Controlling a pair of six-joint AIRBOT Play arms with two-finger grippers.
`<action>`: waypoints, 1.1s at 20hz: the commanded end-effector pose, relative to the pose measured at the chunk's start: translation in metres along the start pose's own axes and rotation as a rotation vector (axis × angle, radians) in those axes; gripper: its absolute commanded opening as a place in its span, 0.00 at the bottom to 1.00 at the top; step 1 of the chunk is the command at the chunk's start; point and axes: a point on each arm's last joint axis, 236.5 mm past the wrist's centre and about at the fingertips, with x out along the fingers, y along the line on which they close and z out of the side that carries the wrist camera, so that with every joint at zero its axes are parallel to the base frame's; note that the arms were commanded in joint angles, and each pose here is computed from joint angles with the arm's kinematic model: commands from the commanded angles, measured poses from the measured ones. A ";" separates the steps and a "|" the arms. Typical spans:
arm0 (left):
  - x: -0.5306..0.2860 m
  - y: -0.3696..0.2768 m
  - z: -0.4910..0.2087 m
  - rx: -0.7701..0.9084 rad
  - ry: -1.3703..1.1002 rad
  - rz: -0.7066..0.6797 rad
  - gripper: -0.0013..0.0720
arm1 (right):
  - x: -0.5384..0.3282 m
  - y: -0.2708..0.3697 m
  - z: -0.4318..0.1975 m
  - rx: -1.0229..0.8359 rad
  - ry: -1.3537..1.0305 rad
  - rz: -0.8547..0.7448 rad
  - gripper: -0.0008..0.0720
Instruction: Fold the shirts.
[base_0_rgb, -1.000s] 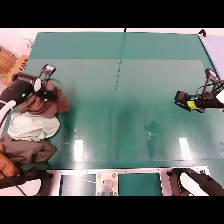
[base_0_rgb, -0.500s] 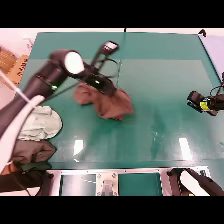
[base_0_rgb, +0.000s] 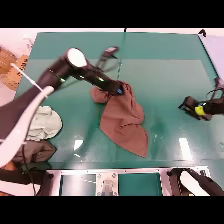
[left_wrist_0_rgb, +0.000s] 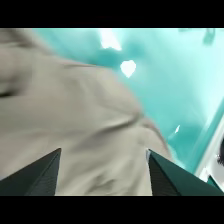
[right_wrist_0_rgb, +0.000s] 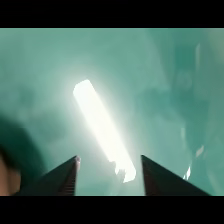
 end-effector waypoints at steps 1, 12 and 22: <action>-0.046 0.084 -0.006 -0.204 -0.031 0.053 0.99 | 0.032 0.030 -0.067 -0.035 0.186 0.110 0.72; 0.044 0.174 -0.048 -0.460 -0.055 0.058 1.00 | 0.078 0.056 -0.184 -0.194 0.427 0.135 0.72; 0.038 0.171 -0.026 -0.412 -0.090 0.020 0.04 | 0.079 0.075 -0.142 -0.213 0.362 0.227 0.03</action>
